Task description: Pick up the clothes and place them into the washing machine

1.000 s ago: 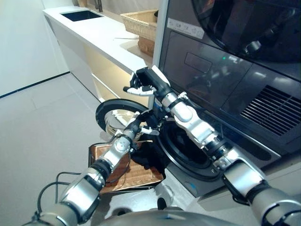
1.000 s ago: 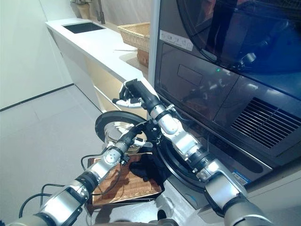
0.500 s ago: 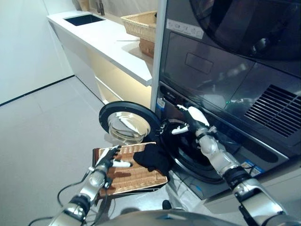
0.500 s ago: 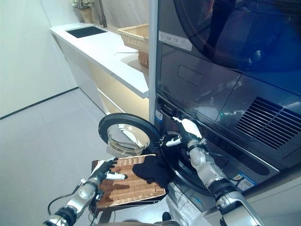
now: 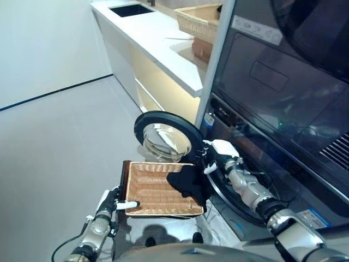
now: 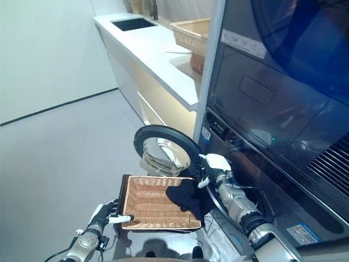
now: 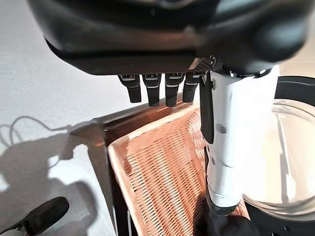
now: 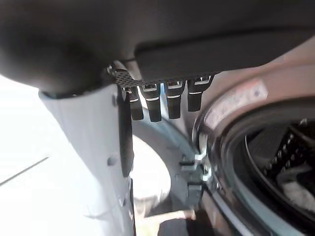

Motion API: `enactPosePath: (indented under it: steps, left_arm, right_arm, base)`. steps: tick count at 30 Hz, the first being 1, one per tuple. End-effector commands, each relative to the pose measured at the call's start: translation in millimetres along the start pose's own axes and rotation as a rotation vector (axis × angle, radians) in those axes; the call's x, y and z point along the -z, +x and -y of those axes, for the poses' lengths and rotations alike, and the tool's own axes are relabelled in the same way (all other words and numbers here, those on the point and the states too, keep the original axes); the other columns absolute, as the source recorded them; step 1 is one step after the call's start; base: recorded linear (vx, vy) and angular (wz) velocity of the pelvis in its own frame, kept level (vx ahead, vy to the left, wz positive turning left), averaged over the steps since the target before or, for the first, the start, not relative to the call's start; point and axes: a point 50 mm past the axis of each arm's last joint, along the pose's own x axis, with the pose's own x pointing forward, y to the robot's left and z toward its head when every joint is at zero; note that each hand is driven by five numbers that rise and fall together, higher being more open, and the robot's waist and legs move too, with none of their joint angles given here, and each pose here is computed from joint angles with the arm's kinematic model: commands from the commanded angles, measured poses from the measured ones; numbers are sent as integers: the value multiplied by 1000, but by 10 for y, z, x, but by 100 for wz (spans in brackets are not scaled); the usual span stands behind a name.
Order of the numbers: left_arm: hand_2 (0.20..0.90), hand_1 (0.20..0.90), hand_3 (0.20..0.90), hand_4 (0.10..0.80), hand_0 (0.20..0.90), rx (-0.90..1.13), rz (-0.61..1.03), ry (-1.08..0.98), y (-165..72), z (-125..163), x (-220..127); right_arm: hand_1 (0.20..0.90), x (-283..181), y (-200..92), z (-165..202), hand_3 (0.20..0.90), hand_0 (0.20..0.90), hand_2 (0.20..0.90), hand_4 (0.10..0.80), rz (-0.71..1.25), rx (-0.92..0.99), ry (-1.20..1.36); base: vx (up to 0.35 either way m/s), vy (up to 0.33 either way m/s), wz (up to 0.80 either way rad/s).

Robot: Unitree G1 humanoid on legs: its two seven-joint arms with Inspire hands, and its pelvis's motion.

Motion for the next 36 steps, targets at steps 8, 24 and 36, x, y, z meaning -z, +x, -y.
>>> enactPosePath:
  steps: [8, 24, 36]
  left_arm:
    - [900, 900, 900, 800, 900, -129, 331, -11, 169, -269, -887]
    - [900, 900, 900, 800, 900, -208, 504, -66, 128, -429, -1372]
    - [900, 900, 900, 800, 900, -221, 634, -126, -1, -483, -1601]
  right_arm:
    - [900, -373, 274, 498, 900, 900, 900, 800, 126, 149, -54]
    - [900, -658, 399, 544, 900, 900, 900, 800, 192, 104, -182]
    - [900, -511, 506, 1089, 900, 900, 900, 800, 113, 219, -416]
  base:
    - [-72, 3, 16]
    - [-55, 9, 8]
    - [-66, 15, 9]
